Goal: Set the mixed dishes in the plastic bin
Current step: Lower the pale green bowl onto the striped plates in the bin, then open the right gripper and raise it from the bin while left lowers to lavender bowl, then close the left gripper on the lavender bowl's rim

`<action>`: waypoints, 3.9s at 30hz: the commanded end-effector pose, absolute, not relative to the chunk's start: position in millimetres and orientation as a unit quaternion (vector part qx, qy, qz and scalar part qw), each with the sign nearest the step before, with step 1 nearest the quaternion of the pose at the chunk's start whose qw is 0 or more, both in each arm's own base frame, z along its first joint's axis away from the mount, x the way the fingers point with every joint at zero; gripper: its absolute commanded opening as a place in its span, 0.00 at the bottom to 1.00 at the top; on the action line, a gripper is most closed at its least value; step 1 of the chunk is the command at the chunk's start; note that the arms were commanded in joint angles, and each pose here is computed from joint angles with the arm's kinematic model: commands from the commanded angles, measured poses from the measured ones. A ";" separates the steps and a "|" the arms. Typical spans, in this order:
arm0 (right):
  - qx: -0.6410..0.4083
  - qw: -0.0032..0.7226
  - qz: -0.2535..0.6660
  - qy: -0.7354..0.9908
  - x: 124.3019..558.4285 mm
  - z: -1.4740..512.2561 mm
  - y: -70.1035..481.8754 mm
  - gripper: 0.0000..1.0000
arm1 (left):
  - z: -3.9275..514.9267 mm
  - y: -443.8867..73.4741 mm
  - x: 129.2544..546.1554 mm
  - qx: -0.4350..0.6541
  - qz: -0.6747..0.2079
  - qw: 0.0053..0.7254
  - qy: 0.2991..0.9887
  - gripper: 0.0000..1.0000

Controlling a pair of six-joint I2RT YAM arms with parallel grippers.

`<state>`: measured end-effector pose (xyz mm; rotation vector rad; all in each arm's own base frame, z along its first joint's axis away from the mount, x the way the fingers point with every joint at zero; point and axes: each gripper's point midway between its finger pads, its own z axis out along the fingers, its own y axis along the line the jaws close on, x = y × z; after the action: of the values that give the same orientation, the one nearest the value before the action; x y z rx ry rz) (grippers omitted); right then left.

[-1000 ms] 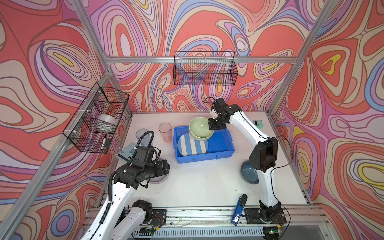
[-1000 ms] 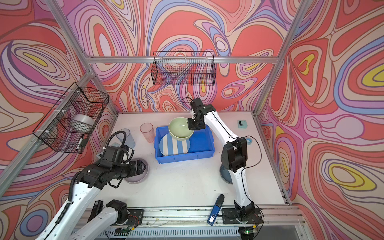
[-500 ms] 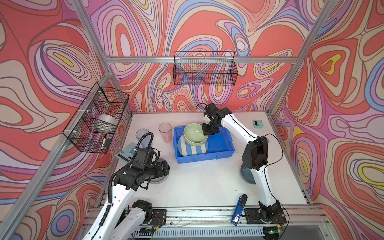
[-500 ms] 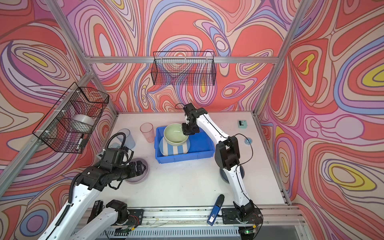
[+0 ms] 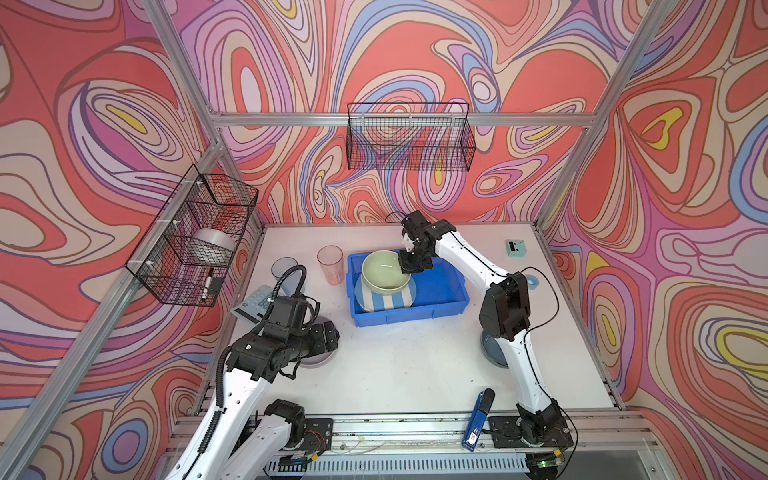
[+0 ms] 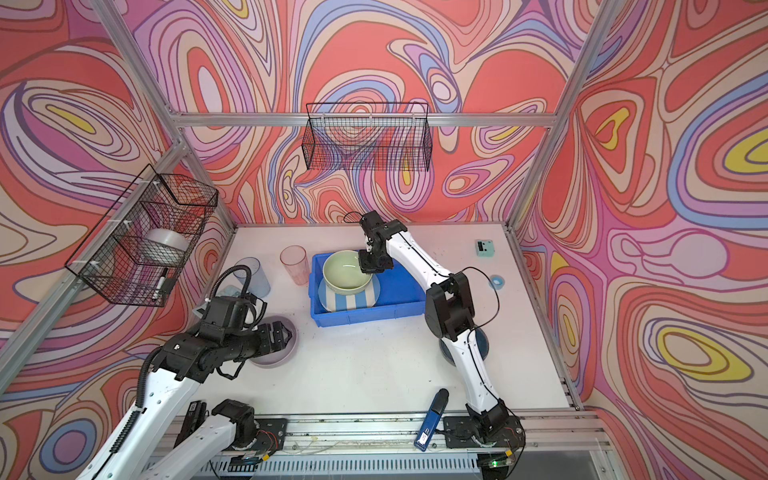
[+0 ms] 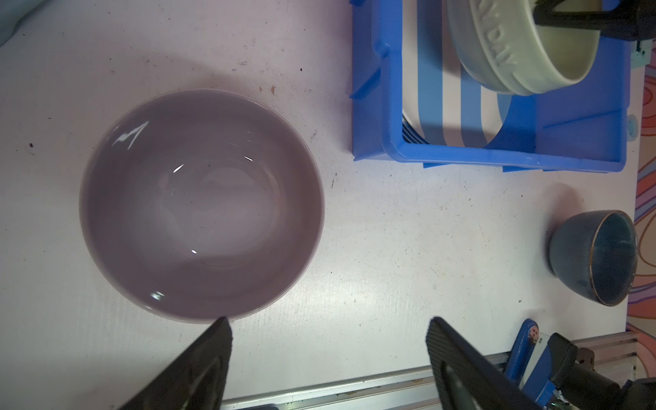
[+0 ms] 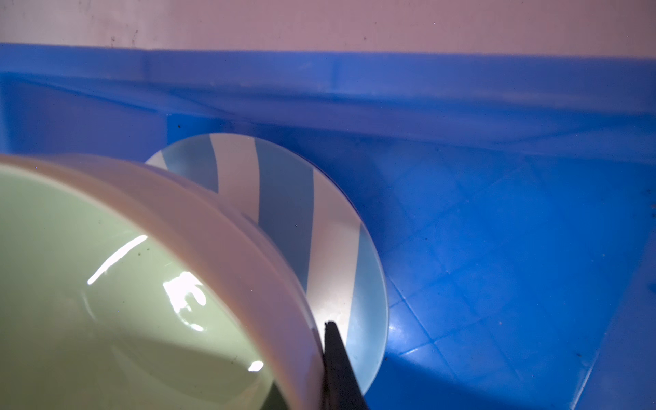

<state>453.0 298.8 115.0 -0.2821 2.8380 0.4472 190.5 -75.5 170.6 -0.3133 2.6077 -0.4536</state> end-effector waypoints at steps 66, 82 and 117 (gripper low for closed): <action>-0.122 0.216 0.106 0.963 417.9 190.4 273.0 0.68 | 148.9 -54.8 217.8 -0.200 -0.122 0.199 0.952 0.86; -0.133 0.236 0.155 0.950 368.1 192.2 255.8 0.69 | 129.8 -1.8 177.1 -0.329 -0.003 0.155 0.932 0.92; -0.114 0.232 0.128 0.958 329.0 183.4 219.4 0.69 | 42.3 -7.0 181.4 -0.394 -0.002 0.109 0.913 0.22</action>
<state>335.2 224.0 177.6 -0.3265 2.6416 0.3630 174.8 -3.3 42.4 -1.1691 2.6854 0.0280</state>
